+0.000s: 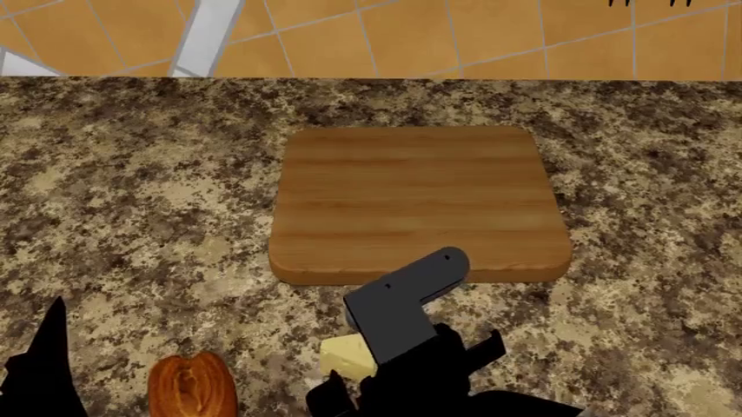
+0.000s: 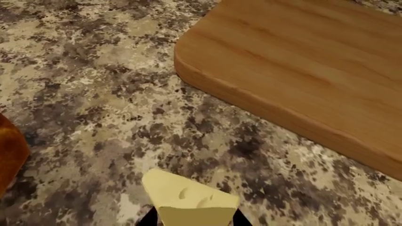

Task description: Place the bread and cheese on the cutting board.

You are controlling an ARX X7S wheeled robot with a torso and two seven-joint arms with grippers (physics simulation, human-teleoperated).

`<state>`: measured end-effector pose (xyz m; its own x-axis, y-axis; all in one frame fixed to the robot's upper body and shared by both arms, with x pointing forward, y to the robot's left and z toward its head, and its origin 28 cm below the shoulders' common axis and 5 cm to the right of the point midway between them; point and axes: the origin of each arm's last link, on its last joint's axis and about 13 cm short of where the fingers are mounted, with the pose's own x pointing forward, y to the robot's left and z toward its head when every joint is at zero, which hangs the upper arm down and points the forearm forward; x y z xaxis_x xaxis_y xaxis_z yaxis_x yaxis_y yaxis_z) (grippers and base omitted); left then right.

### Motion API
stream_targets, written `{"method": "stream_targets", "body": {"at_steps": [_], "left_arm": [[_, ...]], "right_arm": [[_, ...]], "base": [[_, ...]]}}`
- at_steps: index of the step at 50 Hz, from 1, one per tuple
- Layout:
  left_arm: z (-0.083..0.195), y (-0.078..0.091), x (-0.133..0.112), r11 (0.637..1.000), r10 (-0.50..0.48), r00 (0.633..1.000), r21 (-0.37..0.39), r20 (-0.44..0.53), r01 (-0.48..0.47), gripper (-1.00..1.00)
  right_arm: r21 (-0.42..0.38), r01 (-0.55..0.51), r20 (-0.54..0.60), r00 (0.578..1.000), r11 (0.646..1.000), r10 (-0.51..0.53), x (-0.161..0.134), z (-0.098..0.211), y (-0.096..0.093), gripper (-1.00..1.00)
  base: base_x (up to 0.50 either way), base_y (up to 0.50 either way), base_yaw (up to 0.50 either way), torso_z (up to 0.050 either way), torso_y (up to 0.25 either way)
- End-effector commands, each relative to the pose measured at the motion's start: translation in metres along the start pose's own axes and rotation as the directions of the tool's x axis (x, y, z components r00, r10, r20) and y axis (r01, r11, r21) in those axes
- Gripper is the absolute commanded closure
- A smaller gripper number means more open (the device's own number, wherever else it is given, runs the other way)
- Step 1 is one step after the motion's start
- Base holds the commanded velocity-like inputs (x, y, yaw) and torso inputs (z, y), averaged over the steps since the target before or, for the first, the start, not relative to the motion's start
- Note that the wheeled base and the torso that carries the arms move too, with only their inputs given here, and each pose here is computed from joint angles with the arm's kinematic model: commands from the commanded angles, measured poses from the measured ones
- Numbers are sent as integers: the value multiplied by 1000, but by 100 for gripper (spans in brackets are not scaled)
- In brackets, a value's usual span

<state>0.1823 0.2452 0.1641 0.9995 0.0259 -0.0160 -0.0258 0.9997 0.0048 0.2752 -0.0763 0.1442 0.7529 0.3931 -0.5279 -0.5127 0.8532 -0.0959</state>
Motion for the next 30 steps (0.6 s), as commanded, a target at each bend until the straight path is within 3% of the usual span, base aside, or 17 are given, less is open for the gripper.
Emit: {"method": "stream_targets", "body": {"at_steps": [1,15,20,30], "left_arm": [[0,0,-1,1000,-9,1000,-20,9,9,-100],[2,3,-1,1000,-1,1000,-22,10,1,-100],[3,4,-2,1000,5,1000,-28,13,-4,-100],[3,6,-1,999,10,1000,-34,12,-10,-100]], "right_arm": [[-3,9,20,1000,1000,-9,-4,4,0,100],[93,52,91,994,994,-61,-23,60,-28,100],[90,118,103,986,989,-127,-24,99,-53,100],[122,208,56,975,970,-216,7,123,-93,100]], "base": [[0,0,0,0,0],[0,0,0,0,0],[0,0,0,0,0],[0,0,0,0,0]]}}
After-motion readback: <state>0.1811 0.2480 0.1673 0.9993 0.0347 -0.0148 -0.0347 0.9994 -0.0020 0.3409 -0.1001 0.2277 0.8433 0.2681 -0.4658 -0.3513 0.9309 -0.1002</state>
